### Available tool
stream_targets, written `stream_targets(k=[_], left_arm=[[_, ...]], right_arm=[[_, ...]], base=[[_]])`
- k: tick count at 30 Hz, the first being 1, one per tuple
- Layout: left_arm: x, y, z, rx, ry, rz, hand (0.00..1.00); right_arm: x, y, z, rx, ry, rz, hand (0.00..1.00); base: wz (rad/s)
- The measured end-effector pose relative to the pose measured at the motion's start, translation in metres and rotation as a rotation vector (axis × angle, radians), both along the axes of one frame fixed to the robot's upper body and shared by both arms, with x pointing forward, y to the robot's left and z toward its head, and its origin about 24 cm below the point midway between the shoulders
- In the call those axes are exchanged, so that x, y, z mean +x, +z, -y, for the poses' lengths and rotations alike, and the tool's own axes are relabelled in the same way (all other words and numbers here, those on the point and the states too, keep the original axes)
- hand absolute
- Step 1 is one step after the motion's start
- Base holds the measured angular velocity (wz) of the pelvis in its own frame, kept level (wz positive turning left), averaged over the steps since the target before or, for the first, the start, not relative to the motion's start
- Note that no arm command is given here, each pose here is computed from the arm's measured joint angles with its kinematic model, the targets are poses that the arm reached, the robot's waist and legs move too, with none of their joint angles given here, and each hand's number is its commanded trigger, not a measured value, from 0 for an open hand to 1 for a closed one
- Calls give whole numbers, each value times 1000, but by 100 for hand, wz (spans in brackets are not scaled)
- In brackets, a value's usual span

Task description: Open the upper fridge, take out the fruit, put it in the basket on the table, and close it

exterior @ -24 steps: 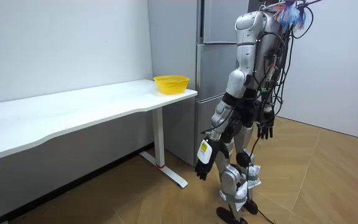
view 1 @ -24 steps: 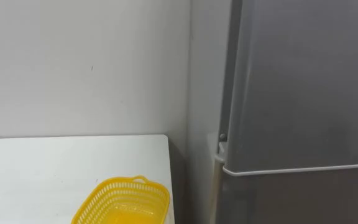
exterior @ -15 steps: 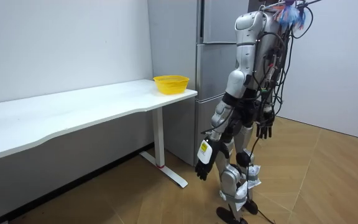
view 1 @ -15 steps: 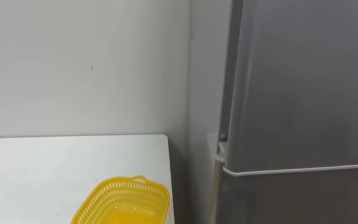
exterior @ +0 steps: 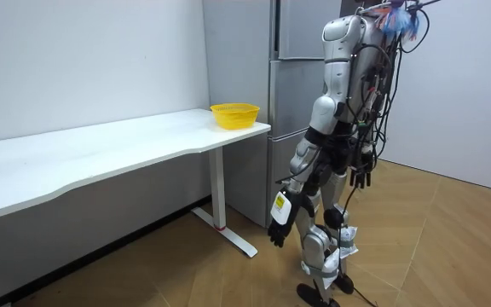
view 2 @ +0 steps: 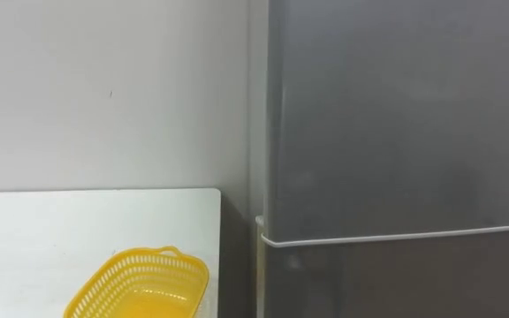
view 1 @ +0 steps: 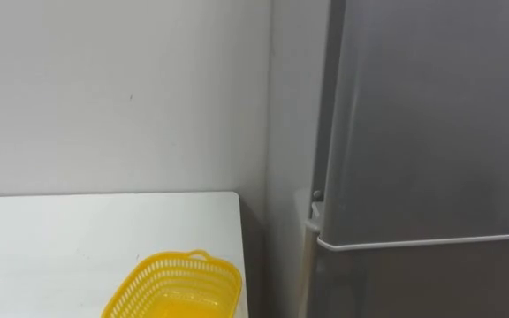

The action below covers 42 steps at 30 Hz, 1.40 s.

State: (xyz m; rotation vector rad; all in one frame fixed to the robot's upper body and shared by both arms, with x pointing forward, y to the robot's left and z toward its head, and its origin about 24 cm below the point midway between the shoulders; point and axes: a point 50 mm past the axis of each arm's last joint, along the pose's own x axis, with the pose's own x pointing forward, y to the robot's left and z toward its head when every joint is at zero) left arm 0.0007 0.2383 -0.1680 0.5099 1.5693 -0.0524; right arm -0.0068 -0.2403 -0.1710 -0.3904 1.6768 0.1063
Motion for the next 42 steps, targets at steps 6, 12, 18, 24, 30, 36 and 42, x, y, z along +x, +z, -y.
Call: stream_targets(k=[6,12,18,24,30,36,42], left_arm=[[4,-1,1,1,100,39,0],[2,0,-3,27,370,110,0],[0,2,-9,43,896,238,0],[-3,5,-21,80,1442,351,0],[7,16,-39,139,1807,505,0],[44,44,-72,219,1917,765,0],[75,87,-100,305,1958,1008,0]], right_arm=[[4,0,1,-11,3,11,0],[6,0,2,-23,-20,22,0],[9,1,6,-41,-59,42,0],[5,2,10,-65,-119,49,0],[5,4,17,-96,-139,66,0],[13,8,28,-126,-98,141,0],[9,12,34,-169,-61,187,0]], base=[[0],[0],[0],[0],[0],[0],[0]])
